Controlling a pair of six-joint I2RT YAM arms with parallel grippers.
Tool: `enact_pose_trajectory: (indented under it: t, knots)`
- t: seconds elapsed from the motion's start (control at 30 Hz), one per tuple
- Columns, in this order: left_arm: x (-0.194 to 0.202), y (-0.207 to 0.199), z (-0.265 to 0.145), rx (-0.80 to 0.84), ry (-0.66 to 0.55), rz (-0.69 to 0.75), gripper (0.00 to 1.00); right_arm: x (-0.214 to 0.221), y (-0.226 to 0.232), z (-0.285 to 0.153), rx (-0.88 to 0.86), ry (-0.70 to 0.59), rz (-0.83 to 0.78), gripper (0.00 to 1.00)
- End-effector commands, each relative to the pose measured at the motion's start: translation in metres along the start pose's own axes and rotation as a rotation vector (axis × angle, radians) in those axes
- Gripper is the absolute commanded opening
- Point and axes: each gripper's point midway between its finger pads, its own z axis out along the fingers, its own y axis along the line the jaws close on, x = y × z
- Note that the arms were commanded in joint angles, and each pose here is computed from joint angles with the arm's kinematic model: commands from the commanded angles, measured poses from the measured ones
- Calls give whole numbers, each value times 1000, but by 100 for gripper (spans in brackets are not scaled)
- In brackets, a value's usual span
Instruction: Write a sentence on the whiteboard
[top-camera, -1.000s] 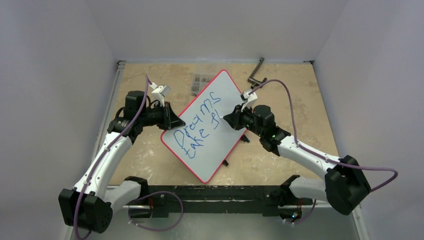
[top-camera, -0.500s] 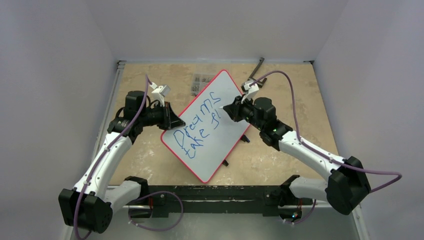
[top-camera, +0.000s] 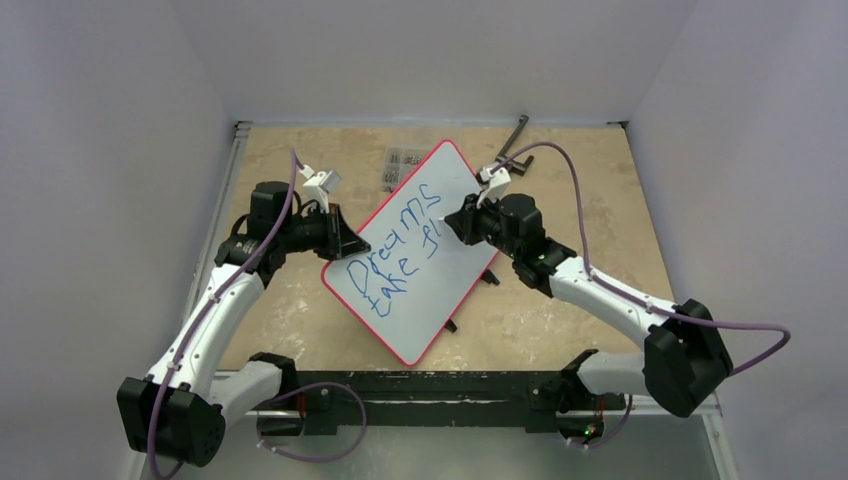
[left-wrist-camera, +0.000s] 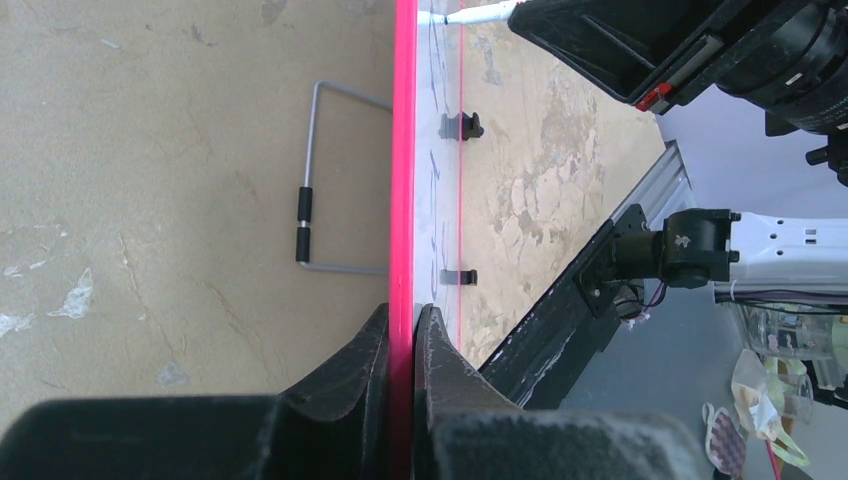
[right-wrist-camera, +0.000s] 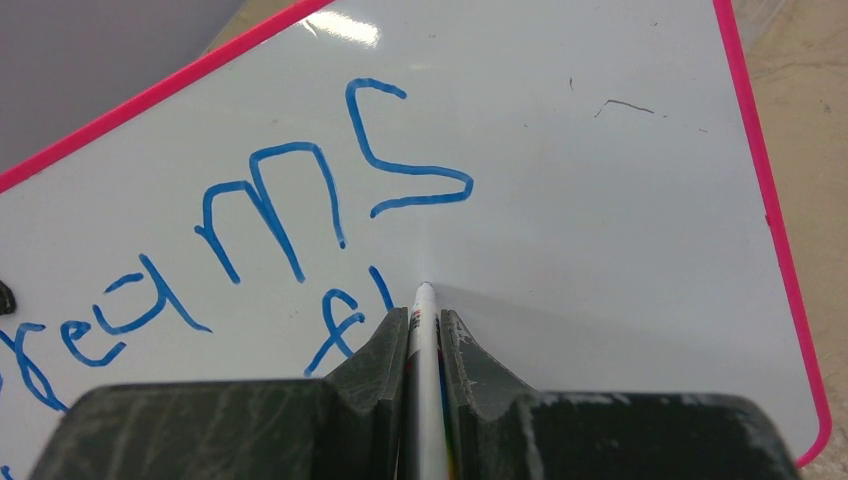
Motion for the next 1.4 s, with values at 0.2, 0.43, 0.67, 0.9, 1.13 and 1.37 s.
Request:
enact_pose_trajectory:
  t: [0.2,0.43,0.67,0.9,1.13,1.37]
  knots:
    - [2,24,-1,-110,3,117,0,8,-10,-3,30,-17,-15,0]
    - [1,23,-1,-104,1,117,0,32,-16,-10,39,20,6,0]
    - [1,22,-1,-100,1,116,0,12,-9,-16,25,-18,-1,0]
    - [1,21,-1,-100,-1,117,0,-28,8,-21,-22,-89,-9,0]
    - [2,22,-1,-103,1,116,0,-43,16,-13,-51,-109,-7,0]
    - [2,23,0,-105,2,116,0,-44,20,-3,-73,-103,-6,0]
